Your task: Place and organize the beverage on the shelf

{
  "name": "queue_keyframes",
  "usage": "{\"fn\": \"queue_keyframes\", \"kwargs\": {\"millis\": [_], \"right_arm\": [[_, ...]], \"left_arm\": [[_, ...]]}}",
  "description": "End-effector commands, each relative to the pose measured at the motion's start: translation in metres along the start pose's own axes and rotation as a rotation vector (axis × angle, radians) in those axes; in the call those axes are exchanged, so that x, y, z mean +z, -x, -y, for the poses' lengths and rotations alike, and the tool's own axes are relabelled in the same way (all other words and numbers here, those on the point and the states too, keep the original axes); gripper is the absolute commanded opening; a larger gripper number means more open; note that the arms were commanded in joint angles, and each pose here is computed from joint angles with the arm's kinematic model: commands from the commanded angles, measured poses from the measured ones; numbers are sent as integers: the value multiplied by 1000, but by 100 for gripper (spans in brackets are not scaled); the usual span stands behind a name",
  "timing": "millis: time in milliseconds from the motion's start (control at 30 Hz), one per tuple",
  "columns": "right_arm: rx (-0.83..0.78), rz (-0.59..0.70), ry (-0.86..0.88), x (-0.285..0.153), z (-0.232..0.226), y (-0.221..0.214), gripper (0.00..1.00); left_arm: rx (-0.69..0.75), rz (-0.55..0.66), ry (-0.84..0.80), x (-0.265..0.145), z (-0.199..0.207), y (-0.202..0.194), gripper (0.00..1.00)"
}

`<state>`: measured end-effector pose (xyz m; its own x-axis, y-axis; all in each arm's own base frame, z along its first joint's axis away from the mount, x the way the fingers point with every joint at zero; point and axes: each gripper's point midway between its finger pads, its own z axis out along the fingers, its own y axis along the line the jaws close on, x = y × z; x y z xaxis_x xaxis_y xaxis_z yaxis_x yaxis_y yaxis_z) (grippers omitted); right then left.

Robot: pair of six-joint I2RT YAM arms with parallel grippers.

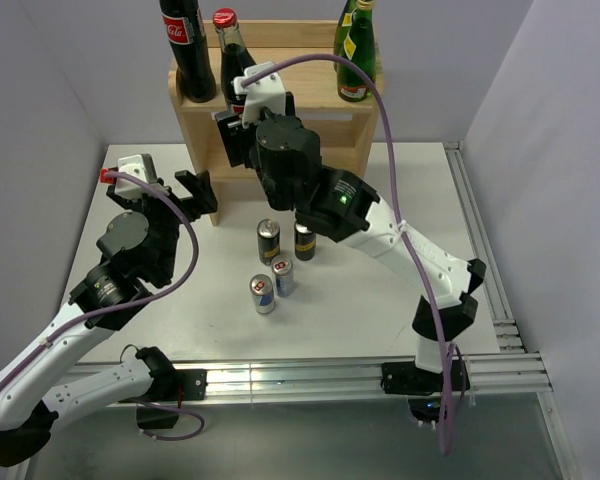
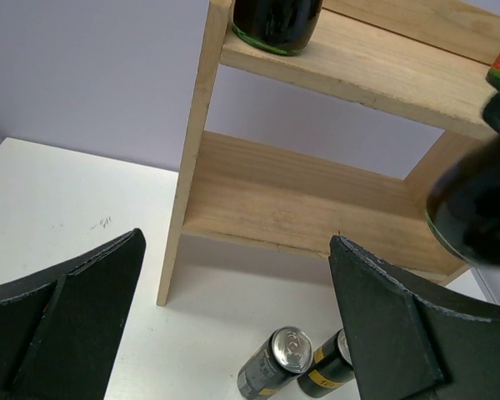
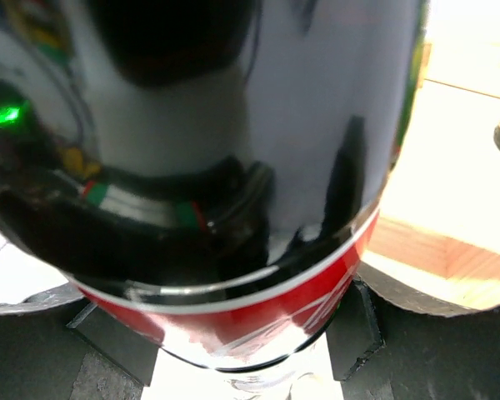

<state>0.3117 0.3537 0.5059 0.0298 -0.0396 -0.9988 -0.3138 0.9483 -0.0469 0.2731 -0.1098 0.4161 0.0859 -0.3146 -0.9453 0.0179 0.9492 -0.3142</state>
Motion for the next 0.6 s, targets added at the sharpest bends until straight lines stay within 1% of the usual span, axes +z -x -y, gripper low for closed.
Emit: {"fn": "queue_keyframes", "kwargs": {"millis": [0, 200, 567], "right_arm": [[164, 237, -27, -14, 48, 95, 0], [193, 302, -42, -5, 63, 112, 0], [244, 423, -43, -16, 76, 147, 0]], "left_arm": [[-35, 22, -2, -1, 0, 3, 99], [-28, 7, -8, 2, 3, -8, 99], [-17, -13, -11, 7, 7, -20, 99]]}}
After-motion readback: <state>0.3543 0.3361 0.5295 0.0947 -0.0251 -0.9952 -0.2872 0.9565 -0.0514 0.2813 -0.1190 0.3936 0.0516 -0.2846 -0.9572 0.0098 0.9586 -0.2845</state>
